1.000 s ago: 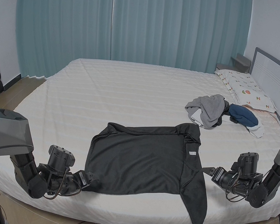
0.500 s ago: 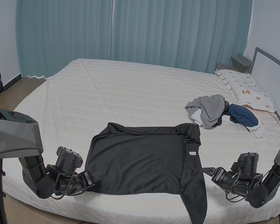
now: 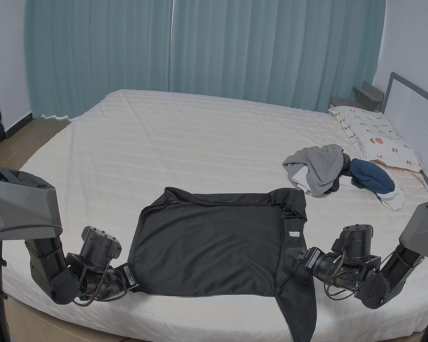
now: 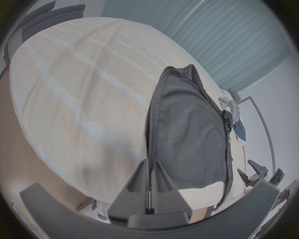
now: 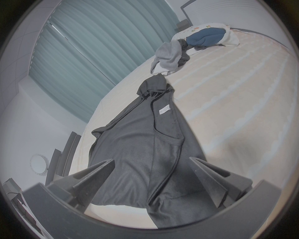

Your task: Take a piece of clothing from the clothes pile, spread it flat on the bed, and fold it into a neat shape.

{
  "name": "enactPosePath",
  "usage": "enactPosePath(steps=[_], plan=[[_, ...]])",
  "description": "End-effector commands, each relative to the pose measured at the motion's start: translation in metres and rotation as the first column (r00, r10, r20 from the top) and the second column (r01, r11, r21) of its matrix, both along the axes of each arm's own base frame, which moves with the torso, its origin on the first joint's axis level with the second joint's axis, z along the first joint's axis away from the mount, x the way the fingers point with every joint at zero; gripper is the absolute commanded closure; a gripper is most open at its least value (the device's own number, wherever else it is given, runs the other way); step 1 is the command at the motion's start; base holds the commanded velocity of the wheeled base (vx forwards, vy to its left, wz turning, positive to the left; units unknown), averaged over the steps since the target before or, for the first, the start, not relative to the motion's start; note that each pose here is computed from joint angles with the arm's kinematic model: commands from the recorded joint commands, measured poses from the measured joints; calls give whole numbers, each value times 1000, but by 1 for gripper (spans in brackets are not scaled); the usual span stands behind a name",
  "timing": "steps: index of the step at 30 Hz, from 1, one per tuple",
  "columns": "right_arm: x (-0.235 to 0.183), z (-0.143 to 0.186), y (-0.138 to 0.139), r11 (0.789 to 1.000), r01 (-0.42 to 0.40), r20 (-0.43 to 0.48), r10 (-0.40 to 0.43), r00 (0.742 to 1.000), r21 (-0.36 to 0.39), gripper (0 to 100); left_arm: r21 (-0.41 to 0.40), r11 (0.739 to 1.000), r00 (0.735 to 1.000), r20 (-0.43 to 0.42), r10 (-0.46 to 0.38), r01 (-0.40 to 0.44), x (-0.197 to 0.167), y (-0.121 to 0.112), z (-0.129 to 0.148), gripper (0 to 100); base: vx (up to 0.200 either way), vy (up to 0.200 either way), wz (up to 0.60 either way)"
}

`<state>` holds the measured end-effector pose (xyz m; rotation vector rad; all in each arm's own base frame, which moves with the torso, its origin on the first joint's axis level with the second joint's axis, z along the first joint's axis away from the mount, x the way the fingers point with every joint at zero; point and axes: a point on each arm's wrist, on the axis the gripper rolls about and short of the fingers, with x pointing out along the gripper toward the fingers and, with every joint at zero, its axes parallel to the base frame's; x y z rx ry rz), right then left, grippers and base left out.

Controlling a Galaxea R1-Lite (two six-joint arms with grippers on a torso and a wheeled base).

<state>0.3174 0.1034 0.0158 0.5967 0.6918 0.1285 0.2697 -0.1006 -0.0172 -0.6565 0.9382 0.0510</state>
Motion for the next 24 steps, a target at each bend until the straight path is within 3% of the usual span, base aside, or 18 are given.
enactPosePath(steps=[1, 7, 18, 19, 24], plan=[[17, -28, 11, 1000, -15, -47, 14, 999, -15, 0, 11, 1000, 1000, 4, 4, -4, -1, 6, 2, 100, 0, 0, 0], [23, -45, 13, 1000, -17, -75, 15, 997, -24, 0, 21, 1000, 1000, -6, 8, -8, 1, 10, -3, 100, 0, 0, 0], [32, -46, 15, 1000, -5, -60, 4, 998, -9, 0, 17, 1000, 1000, -4, 9, -9, 2, 11, -2, 100, 0, 0, 0], [32, -47, 15, 1000, -5, -61, 4, 998, -9, 100, 18, 1000, 1000, -5, 9, -9, 2, 11, -2, 100, 0, 0, 0], [30, -46, 12, 1000, 22, -66, -22, 998, -10, 100, 18, 1000, 1000, -5, 9, -9, 2, 11, -2, 100, 0, 0, 0]])
